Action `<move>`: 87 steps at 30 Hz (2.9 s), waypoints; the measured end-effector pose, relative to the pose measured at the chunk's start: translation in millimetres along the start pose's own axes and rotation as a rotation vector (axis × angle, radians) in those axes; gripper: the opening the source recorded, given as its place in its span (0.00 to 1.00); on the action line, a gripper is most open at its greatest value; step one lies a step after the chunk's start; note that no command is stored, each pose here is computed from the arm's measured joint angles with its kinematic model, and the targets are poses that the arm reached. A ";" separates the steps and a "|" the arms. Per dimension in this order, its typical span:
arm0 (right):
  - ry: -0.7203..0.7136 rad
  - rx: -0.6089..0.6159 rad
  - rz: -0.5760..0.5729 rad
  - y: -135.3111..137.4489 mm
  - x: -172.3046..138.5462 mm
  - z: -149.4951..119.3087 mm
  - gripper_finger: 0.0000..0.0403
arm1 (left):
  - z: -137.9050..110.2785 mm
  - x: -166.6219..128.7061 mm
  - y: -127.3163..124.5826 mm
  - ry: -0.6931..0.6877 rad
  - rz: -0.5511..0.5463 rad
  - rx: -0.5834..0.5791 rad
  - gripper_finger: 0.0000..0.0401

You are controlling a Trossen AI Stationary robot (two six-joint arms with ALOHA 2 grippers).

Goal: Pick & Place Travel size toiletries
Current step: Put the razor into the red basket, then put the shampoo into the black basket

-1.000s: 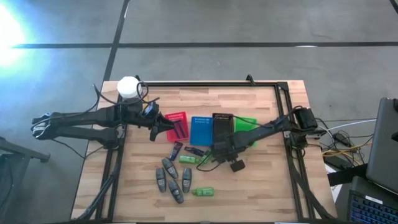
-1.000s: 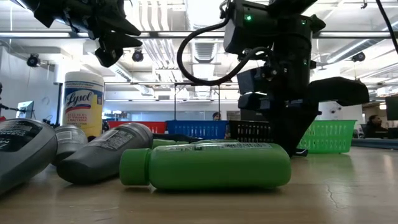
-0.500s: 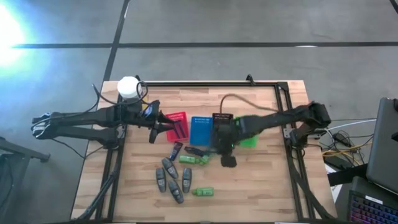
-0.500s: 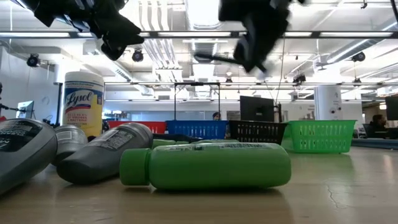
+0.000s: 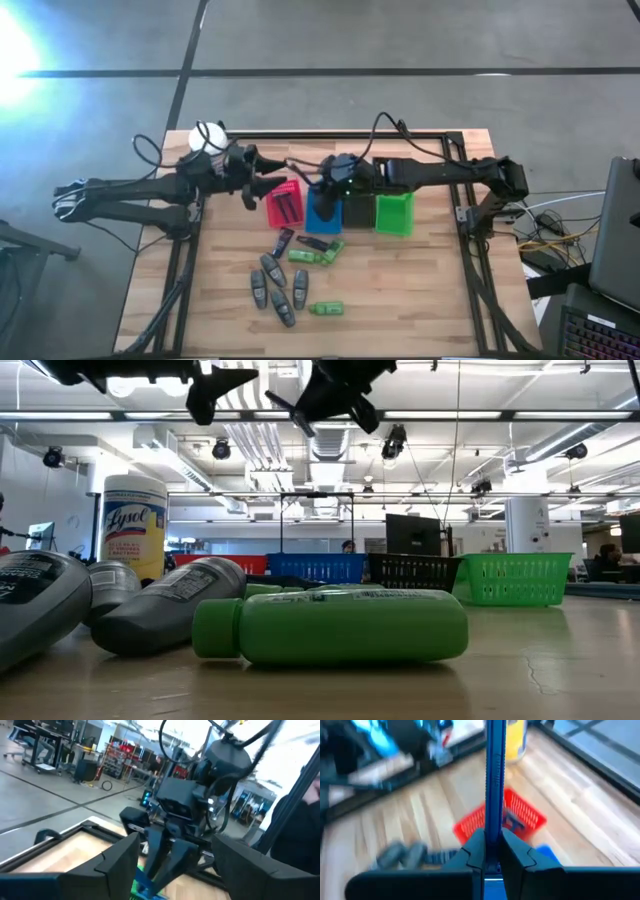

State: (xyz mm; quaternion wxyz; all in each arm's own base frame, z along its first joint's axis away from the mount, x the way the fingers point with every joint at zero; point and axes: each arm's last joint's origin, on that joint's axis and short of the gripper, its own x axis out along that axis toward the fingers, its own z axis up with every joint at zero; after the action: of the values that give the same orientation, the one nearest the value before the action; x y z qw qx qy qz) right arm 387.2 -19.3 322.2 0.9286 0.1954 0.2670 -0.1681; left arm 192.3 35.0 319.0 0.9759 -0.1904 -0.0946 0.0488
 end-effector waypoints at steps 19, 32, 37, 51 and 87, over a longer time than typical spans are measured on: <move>-0.193 0.091 0.089 16.2 2.6 12.6 0.06 | -12.6 26.2 7.5 0.003 0.019 0.034 0.62; -0.197 0.087 0.071 16.2 2.7 11.3 0.07 | -8.7 33.7 7.2 -0.005 0.047 0.072 0.41; -0.199 0.082 0.069 16.1 2.7 11.4 0.08 | -10.1 33.2 7.9 0.013 0.056 0.073 0.22; -0.119 0.108 0.062 13.4 0.5 5.7 0.27 | -30.6 25.2 33.8 0.262 0.448 -0.072 0.09; 0.100 0.195 -0.077 0.9 -10.0 -14.1 0.81 | -81.2 36.9 65.1 0.607 0.725 -0.338 0.50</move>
State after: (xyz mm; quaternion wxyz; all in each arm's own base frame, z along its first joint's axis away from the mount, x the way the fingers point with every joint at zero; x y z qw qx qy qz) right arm 373.5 -10.1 317.1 0.8837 0.2826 0.3025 -0.2187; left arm 241.0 70.5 226.4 0.8352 -0.3720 0.2593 0.3113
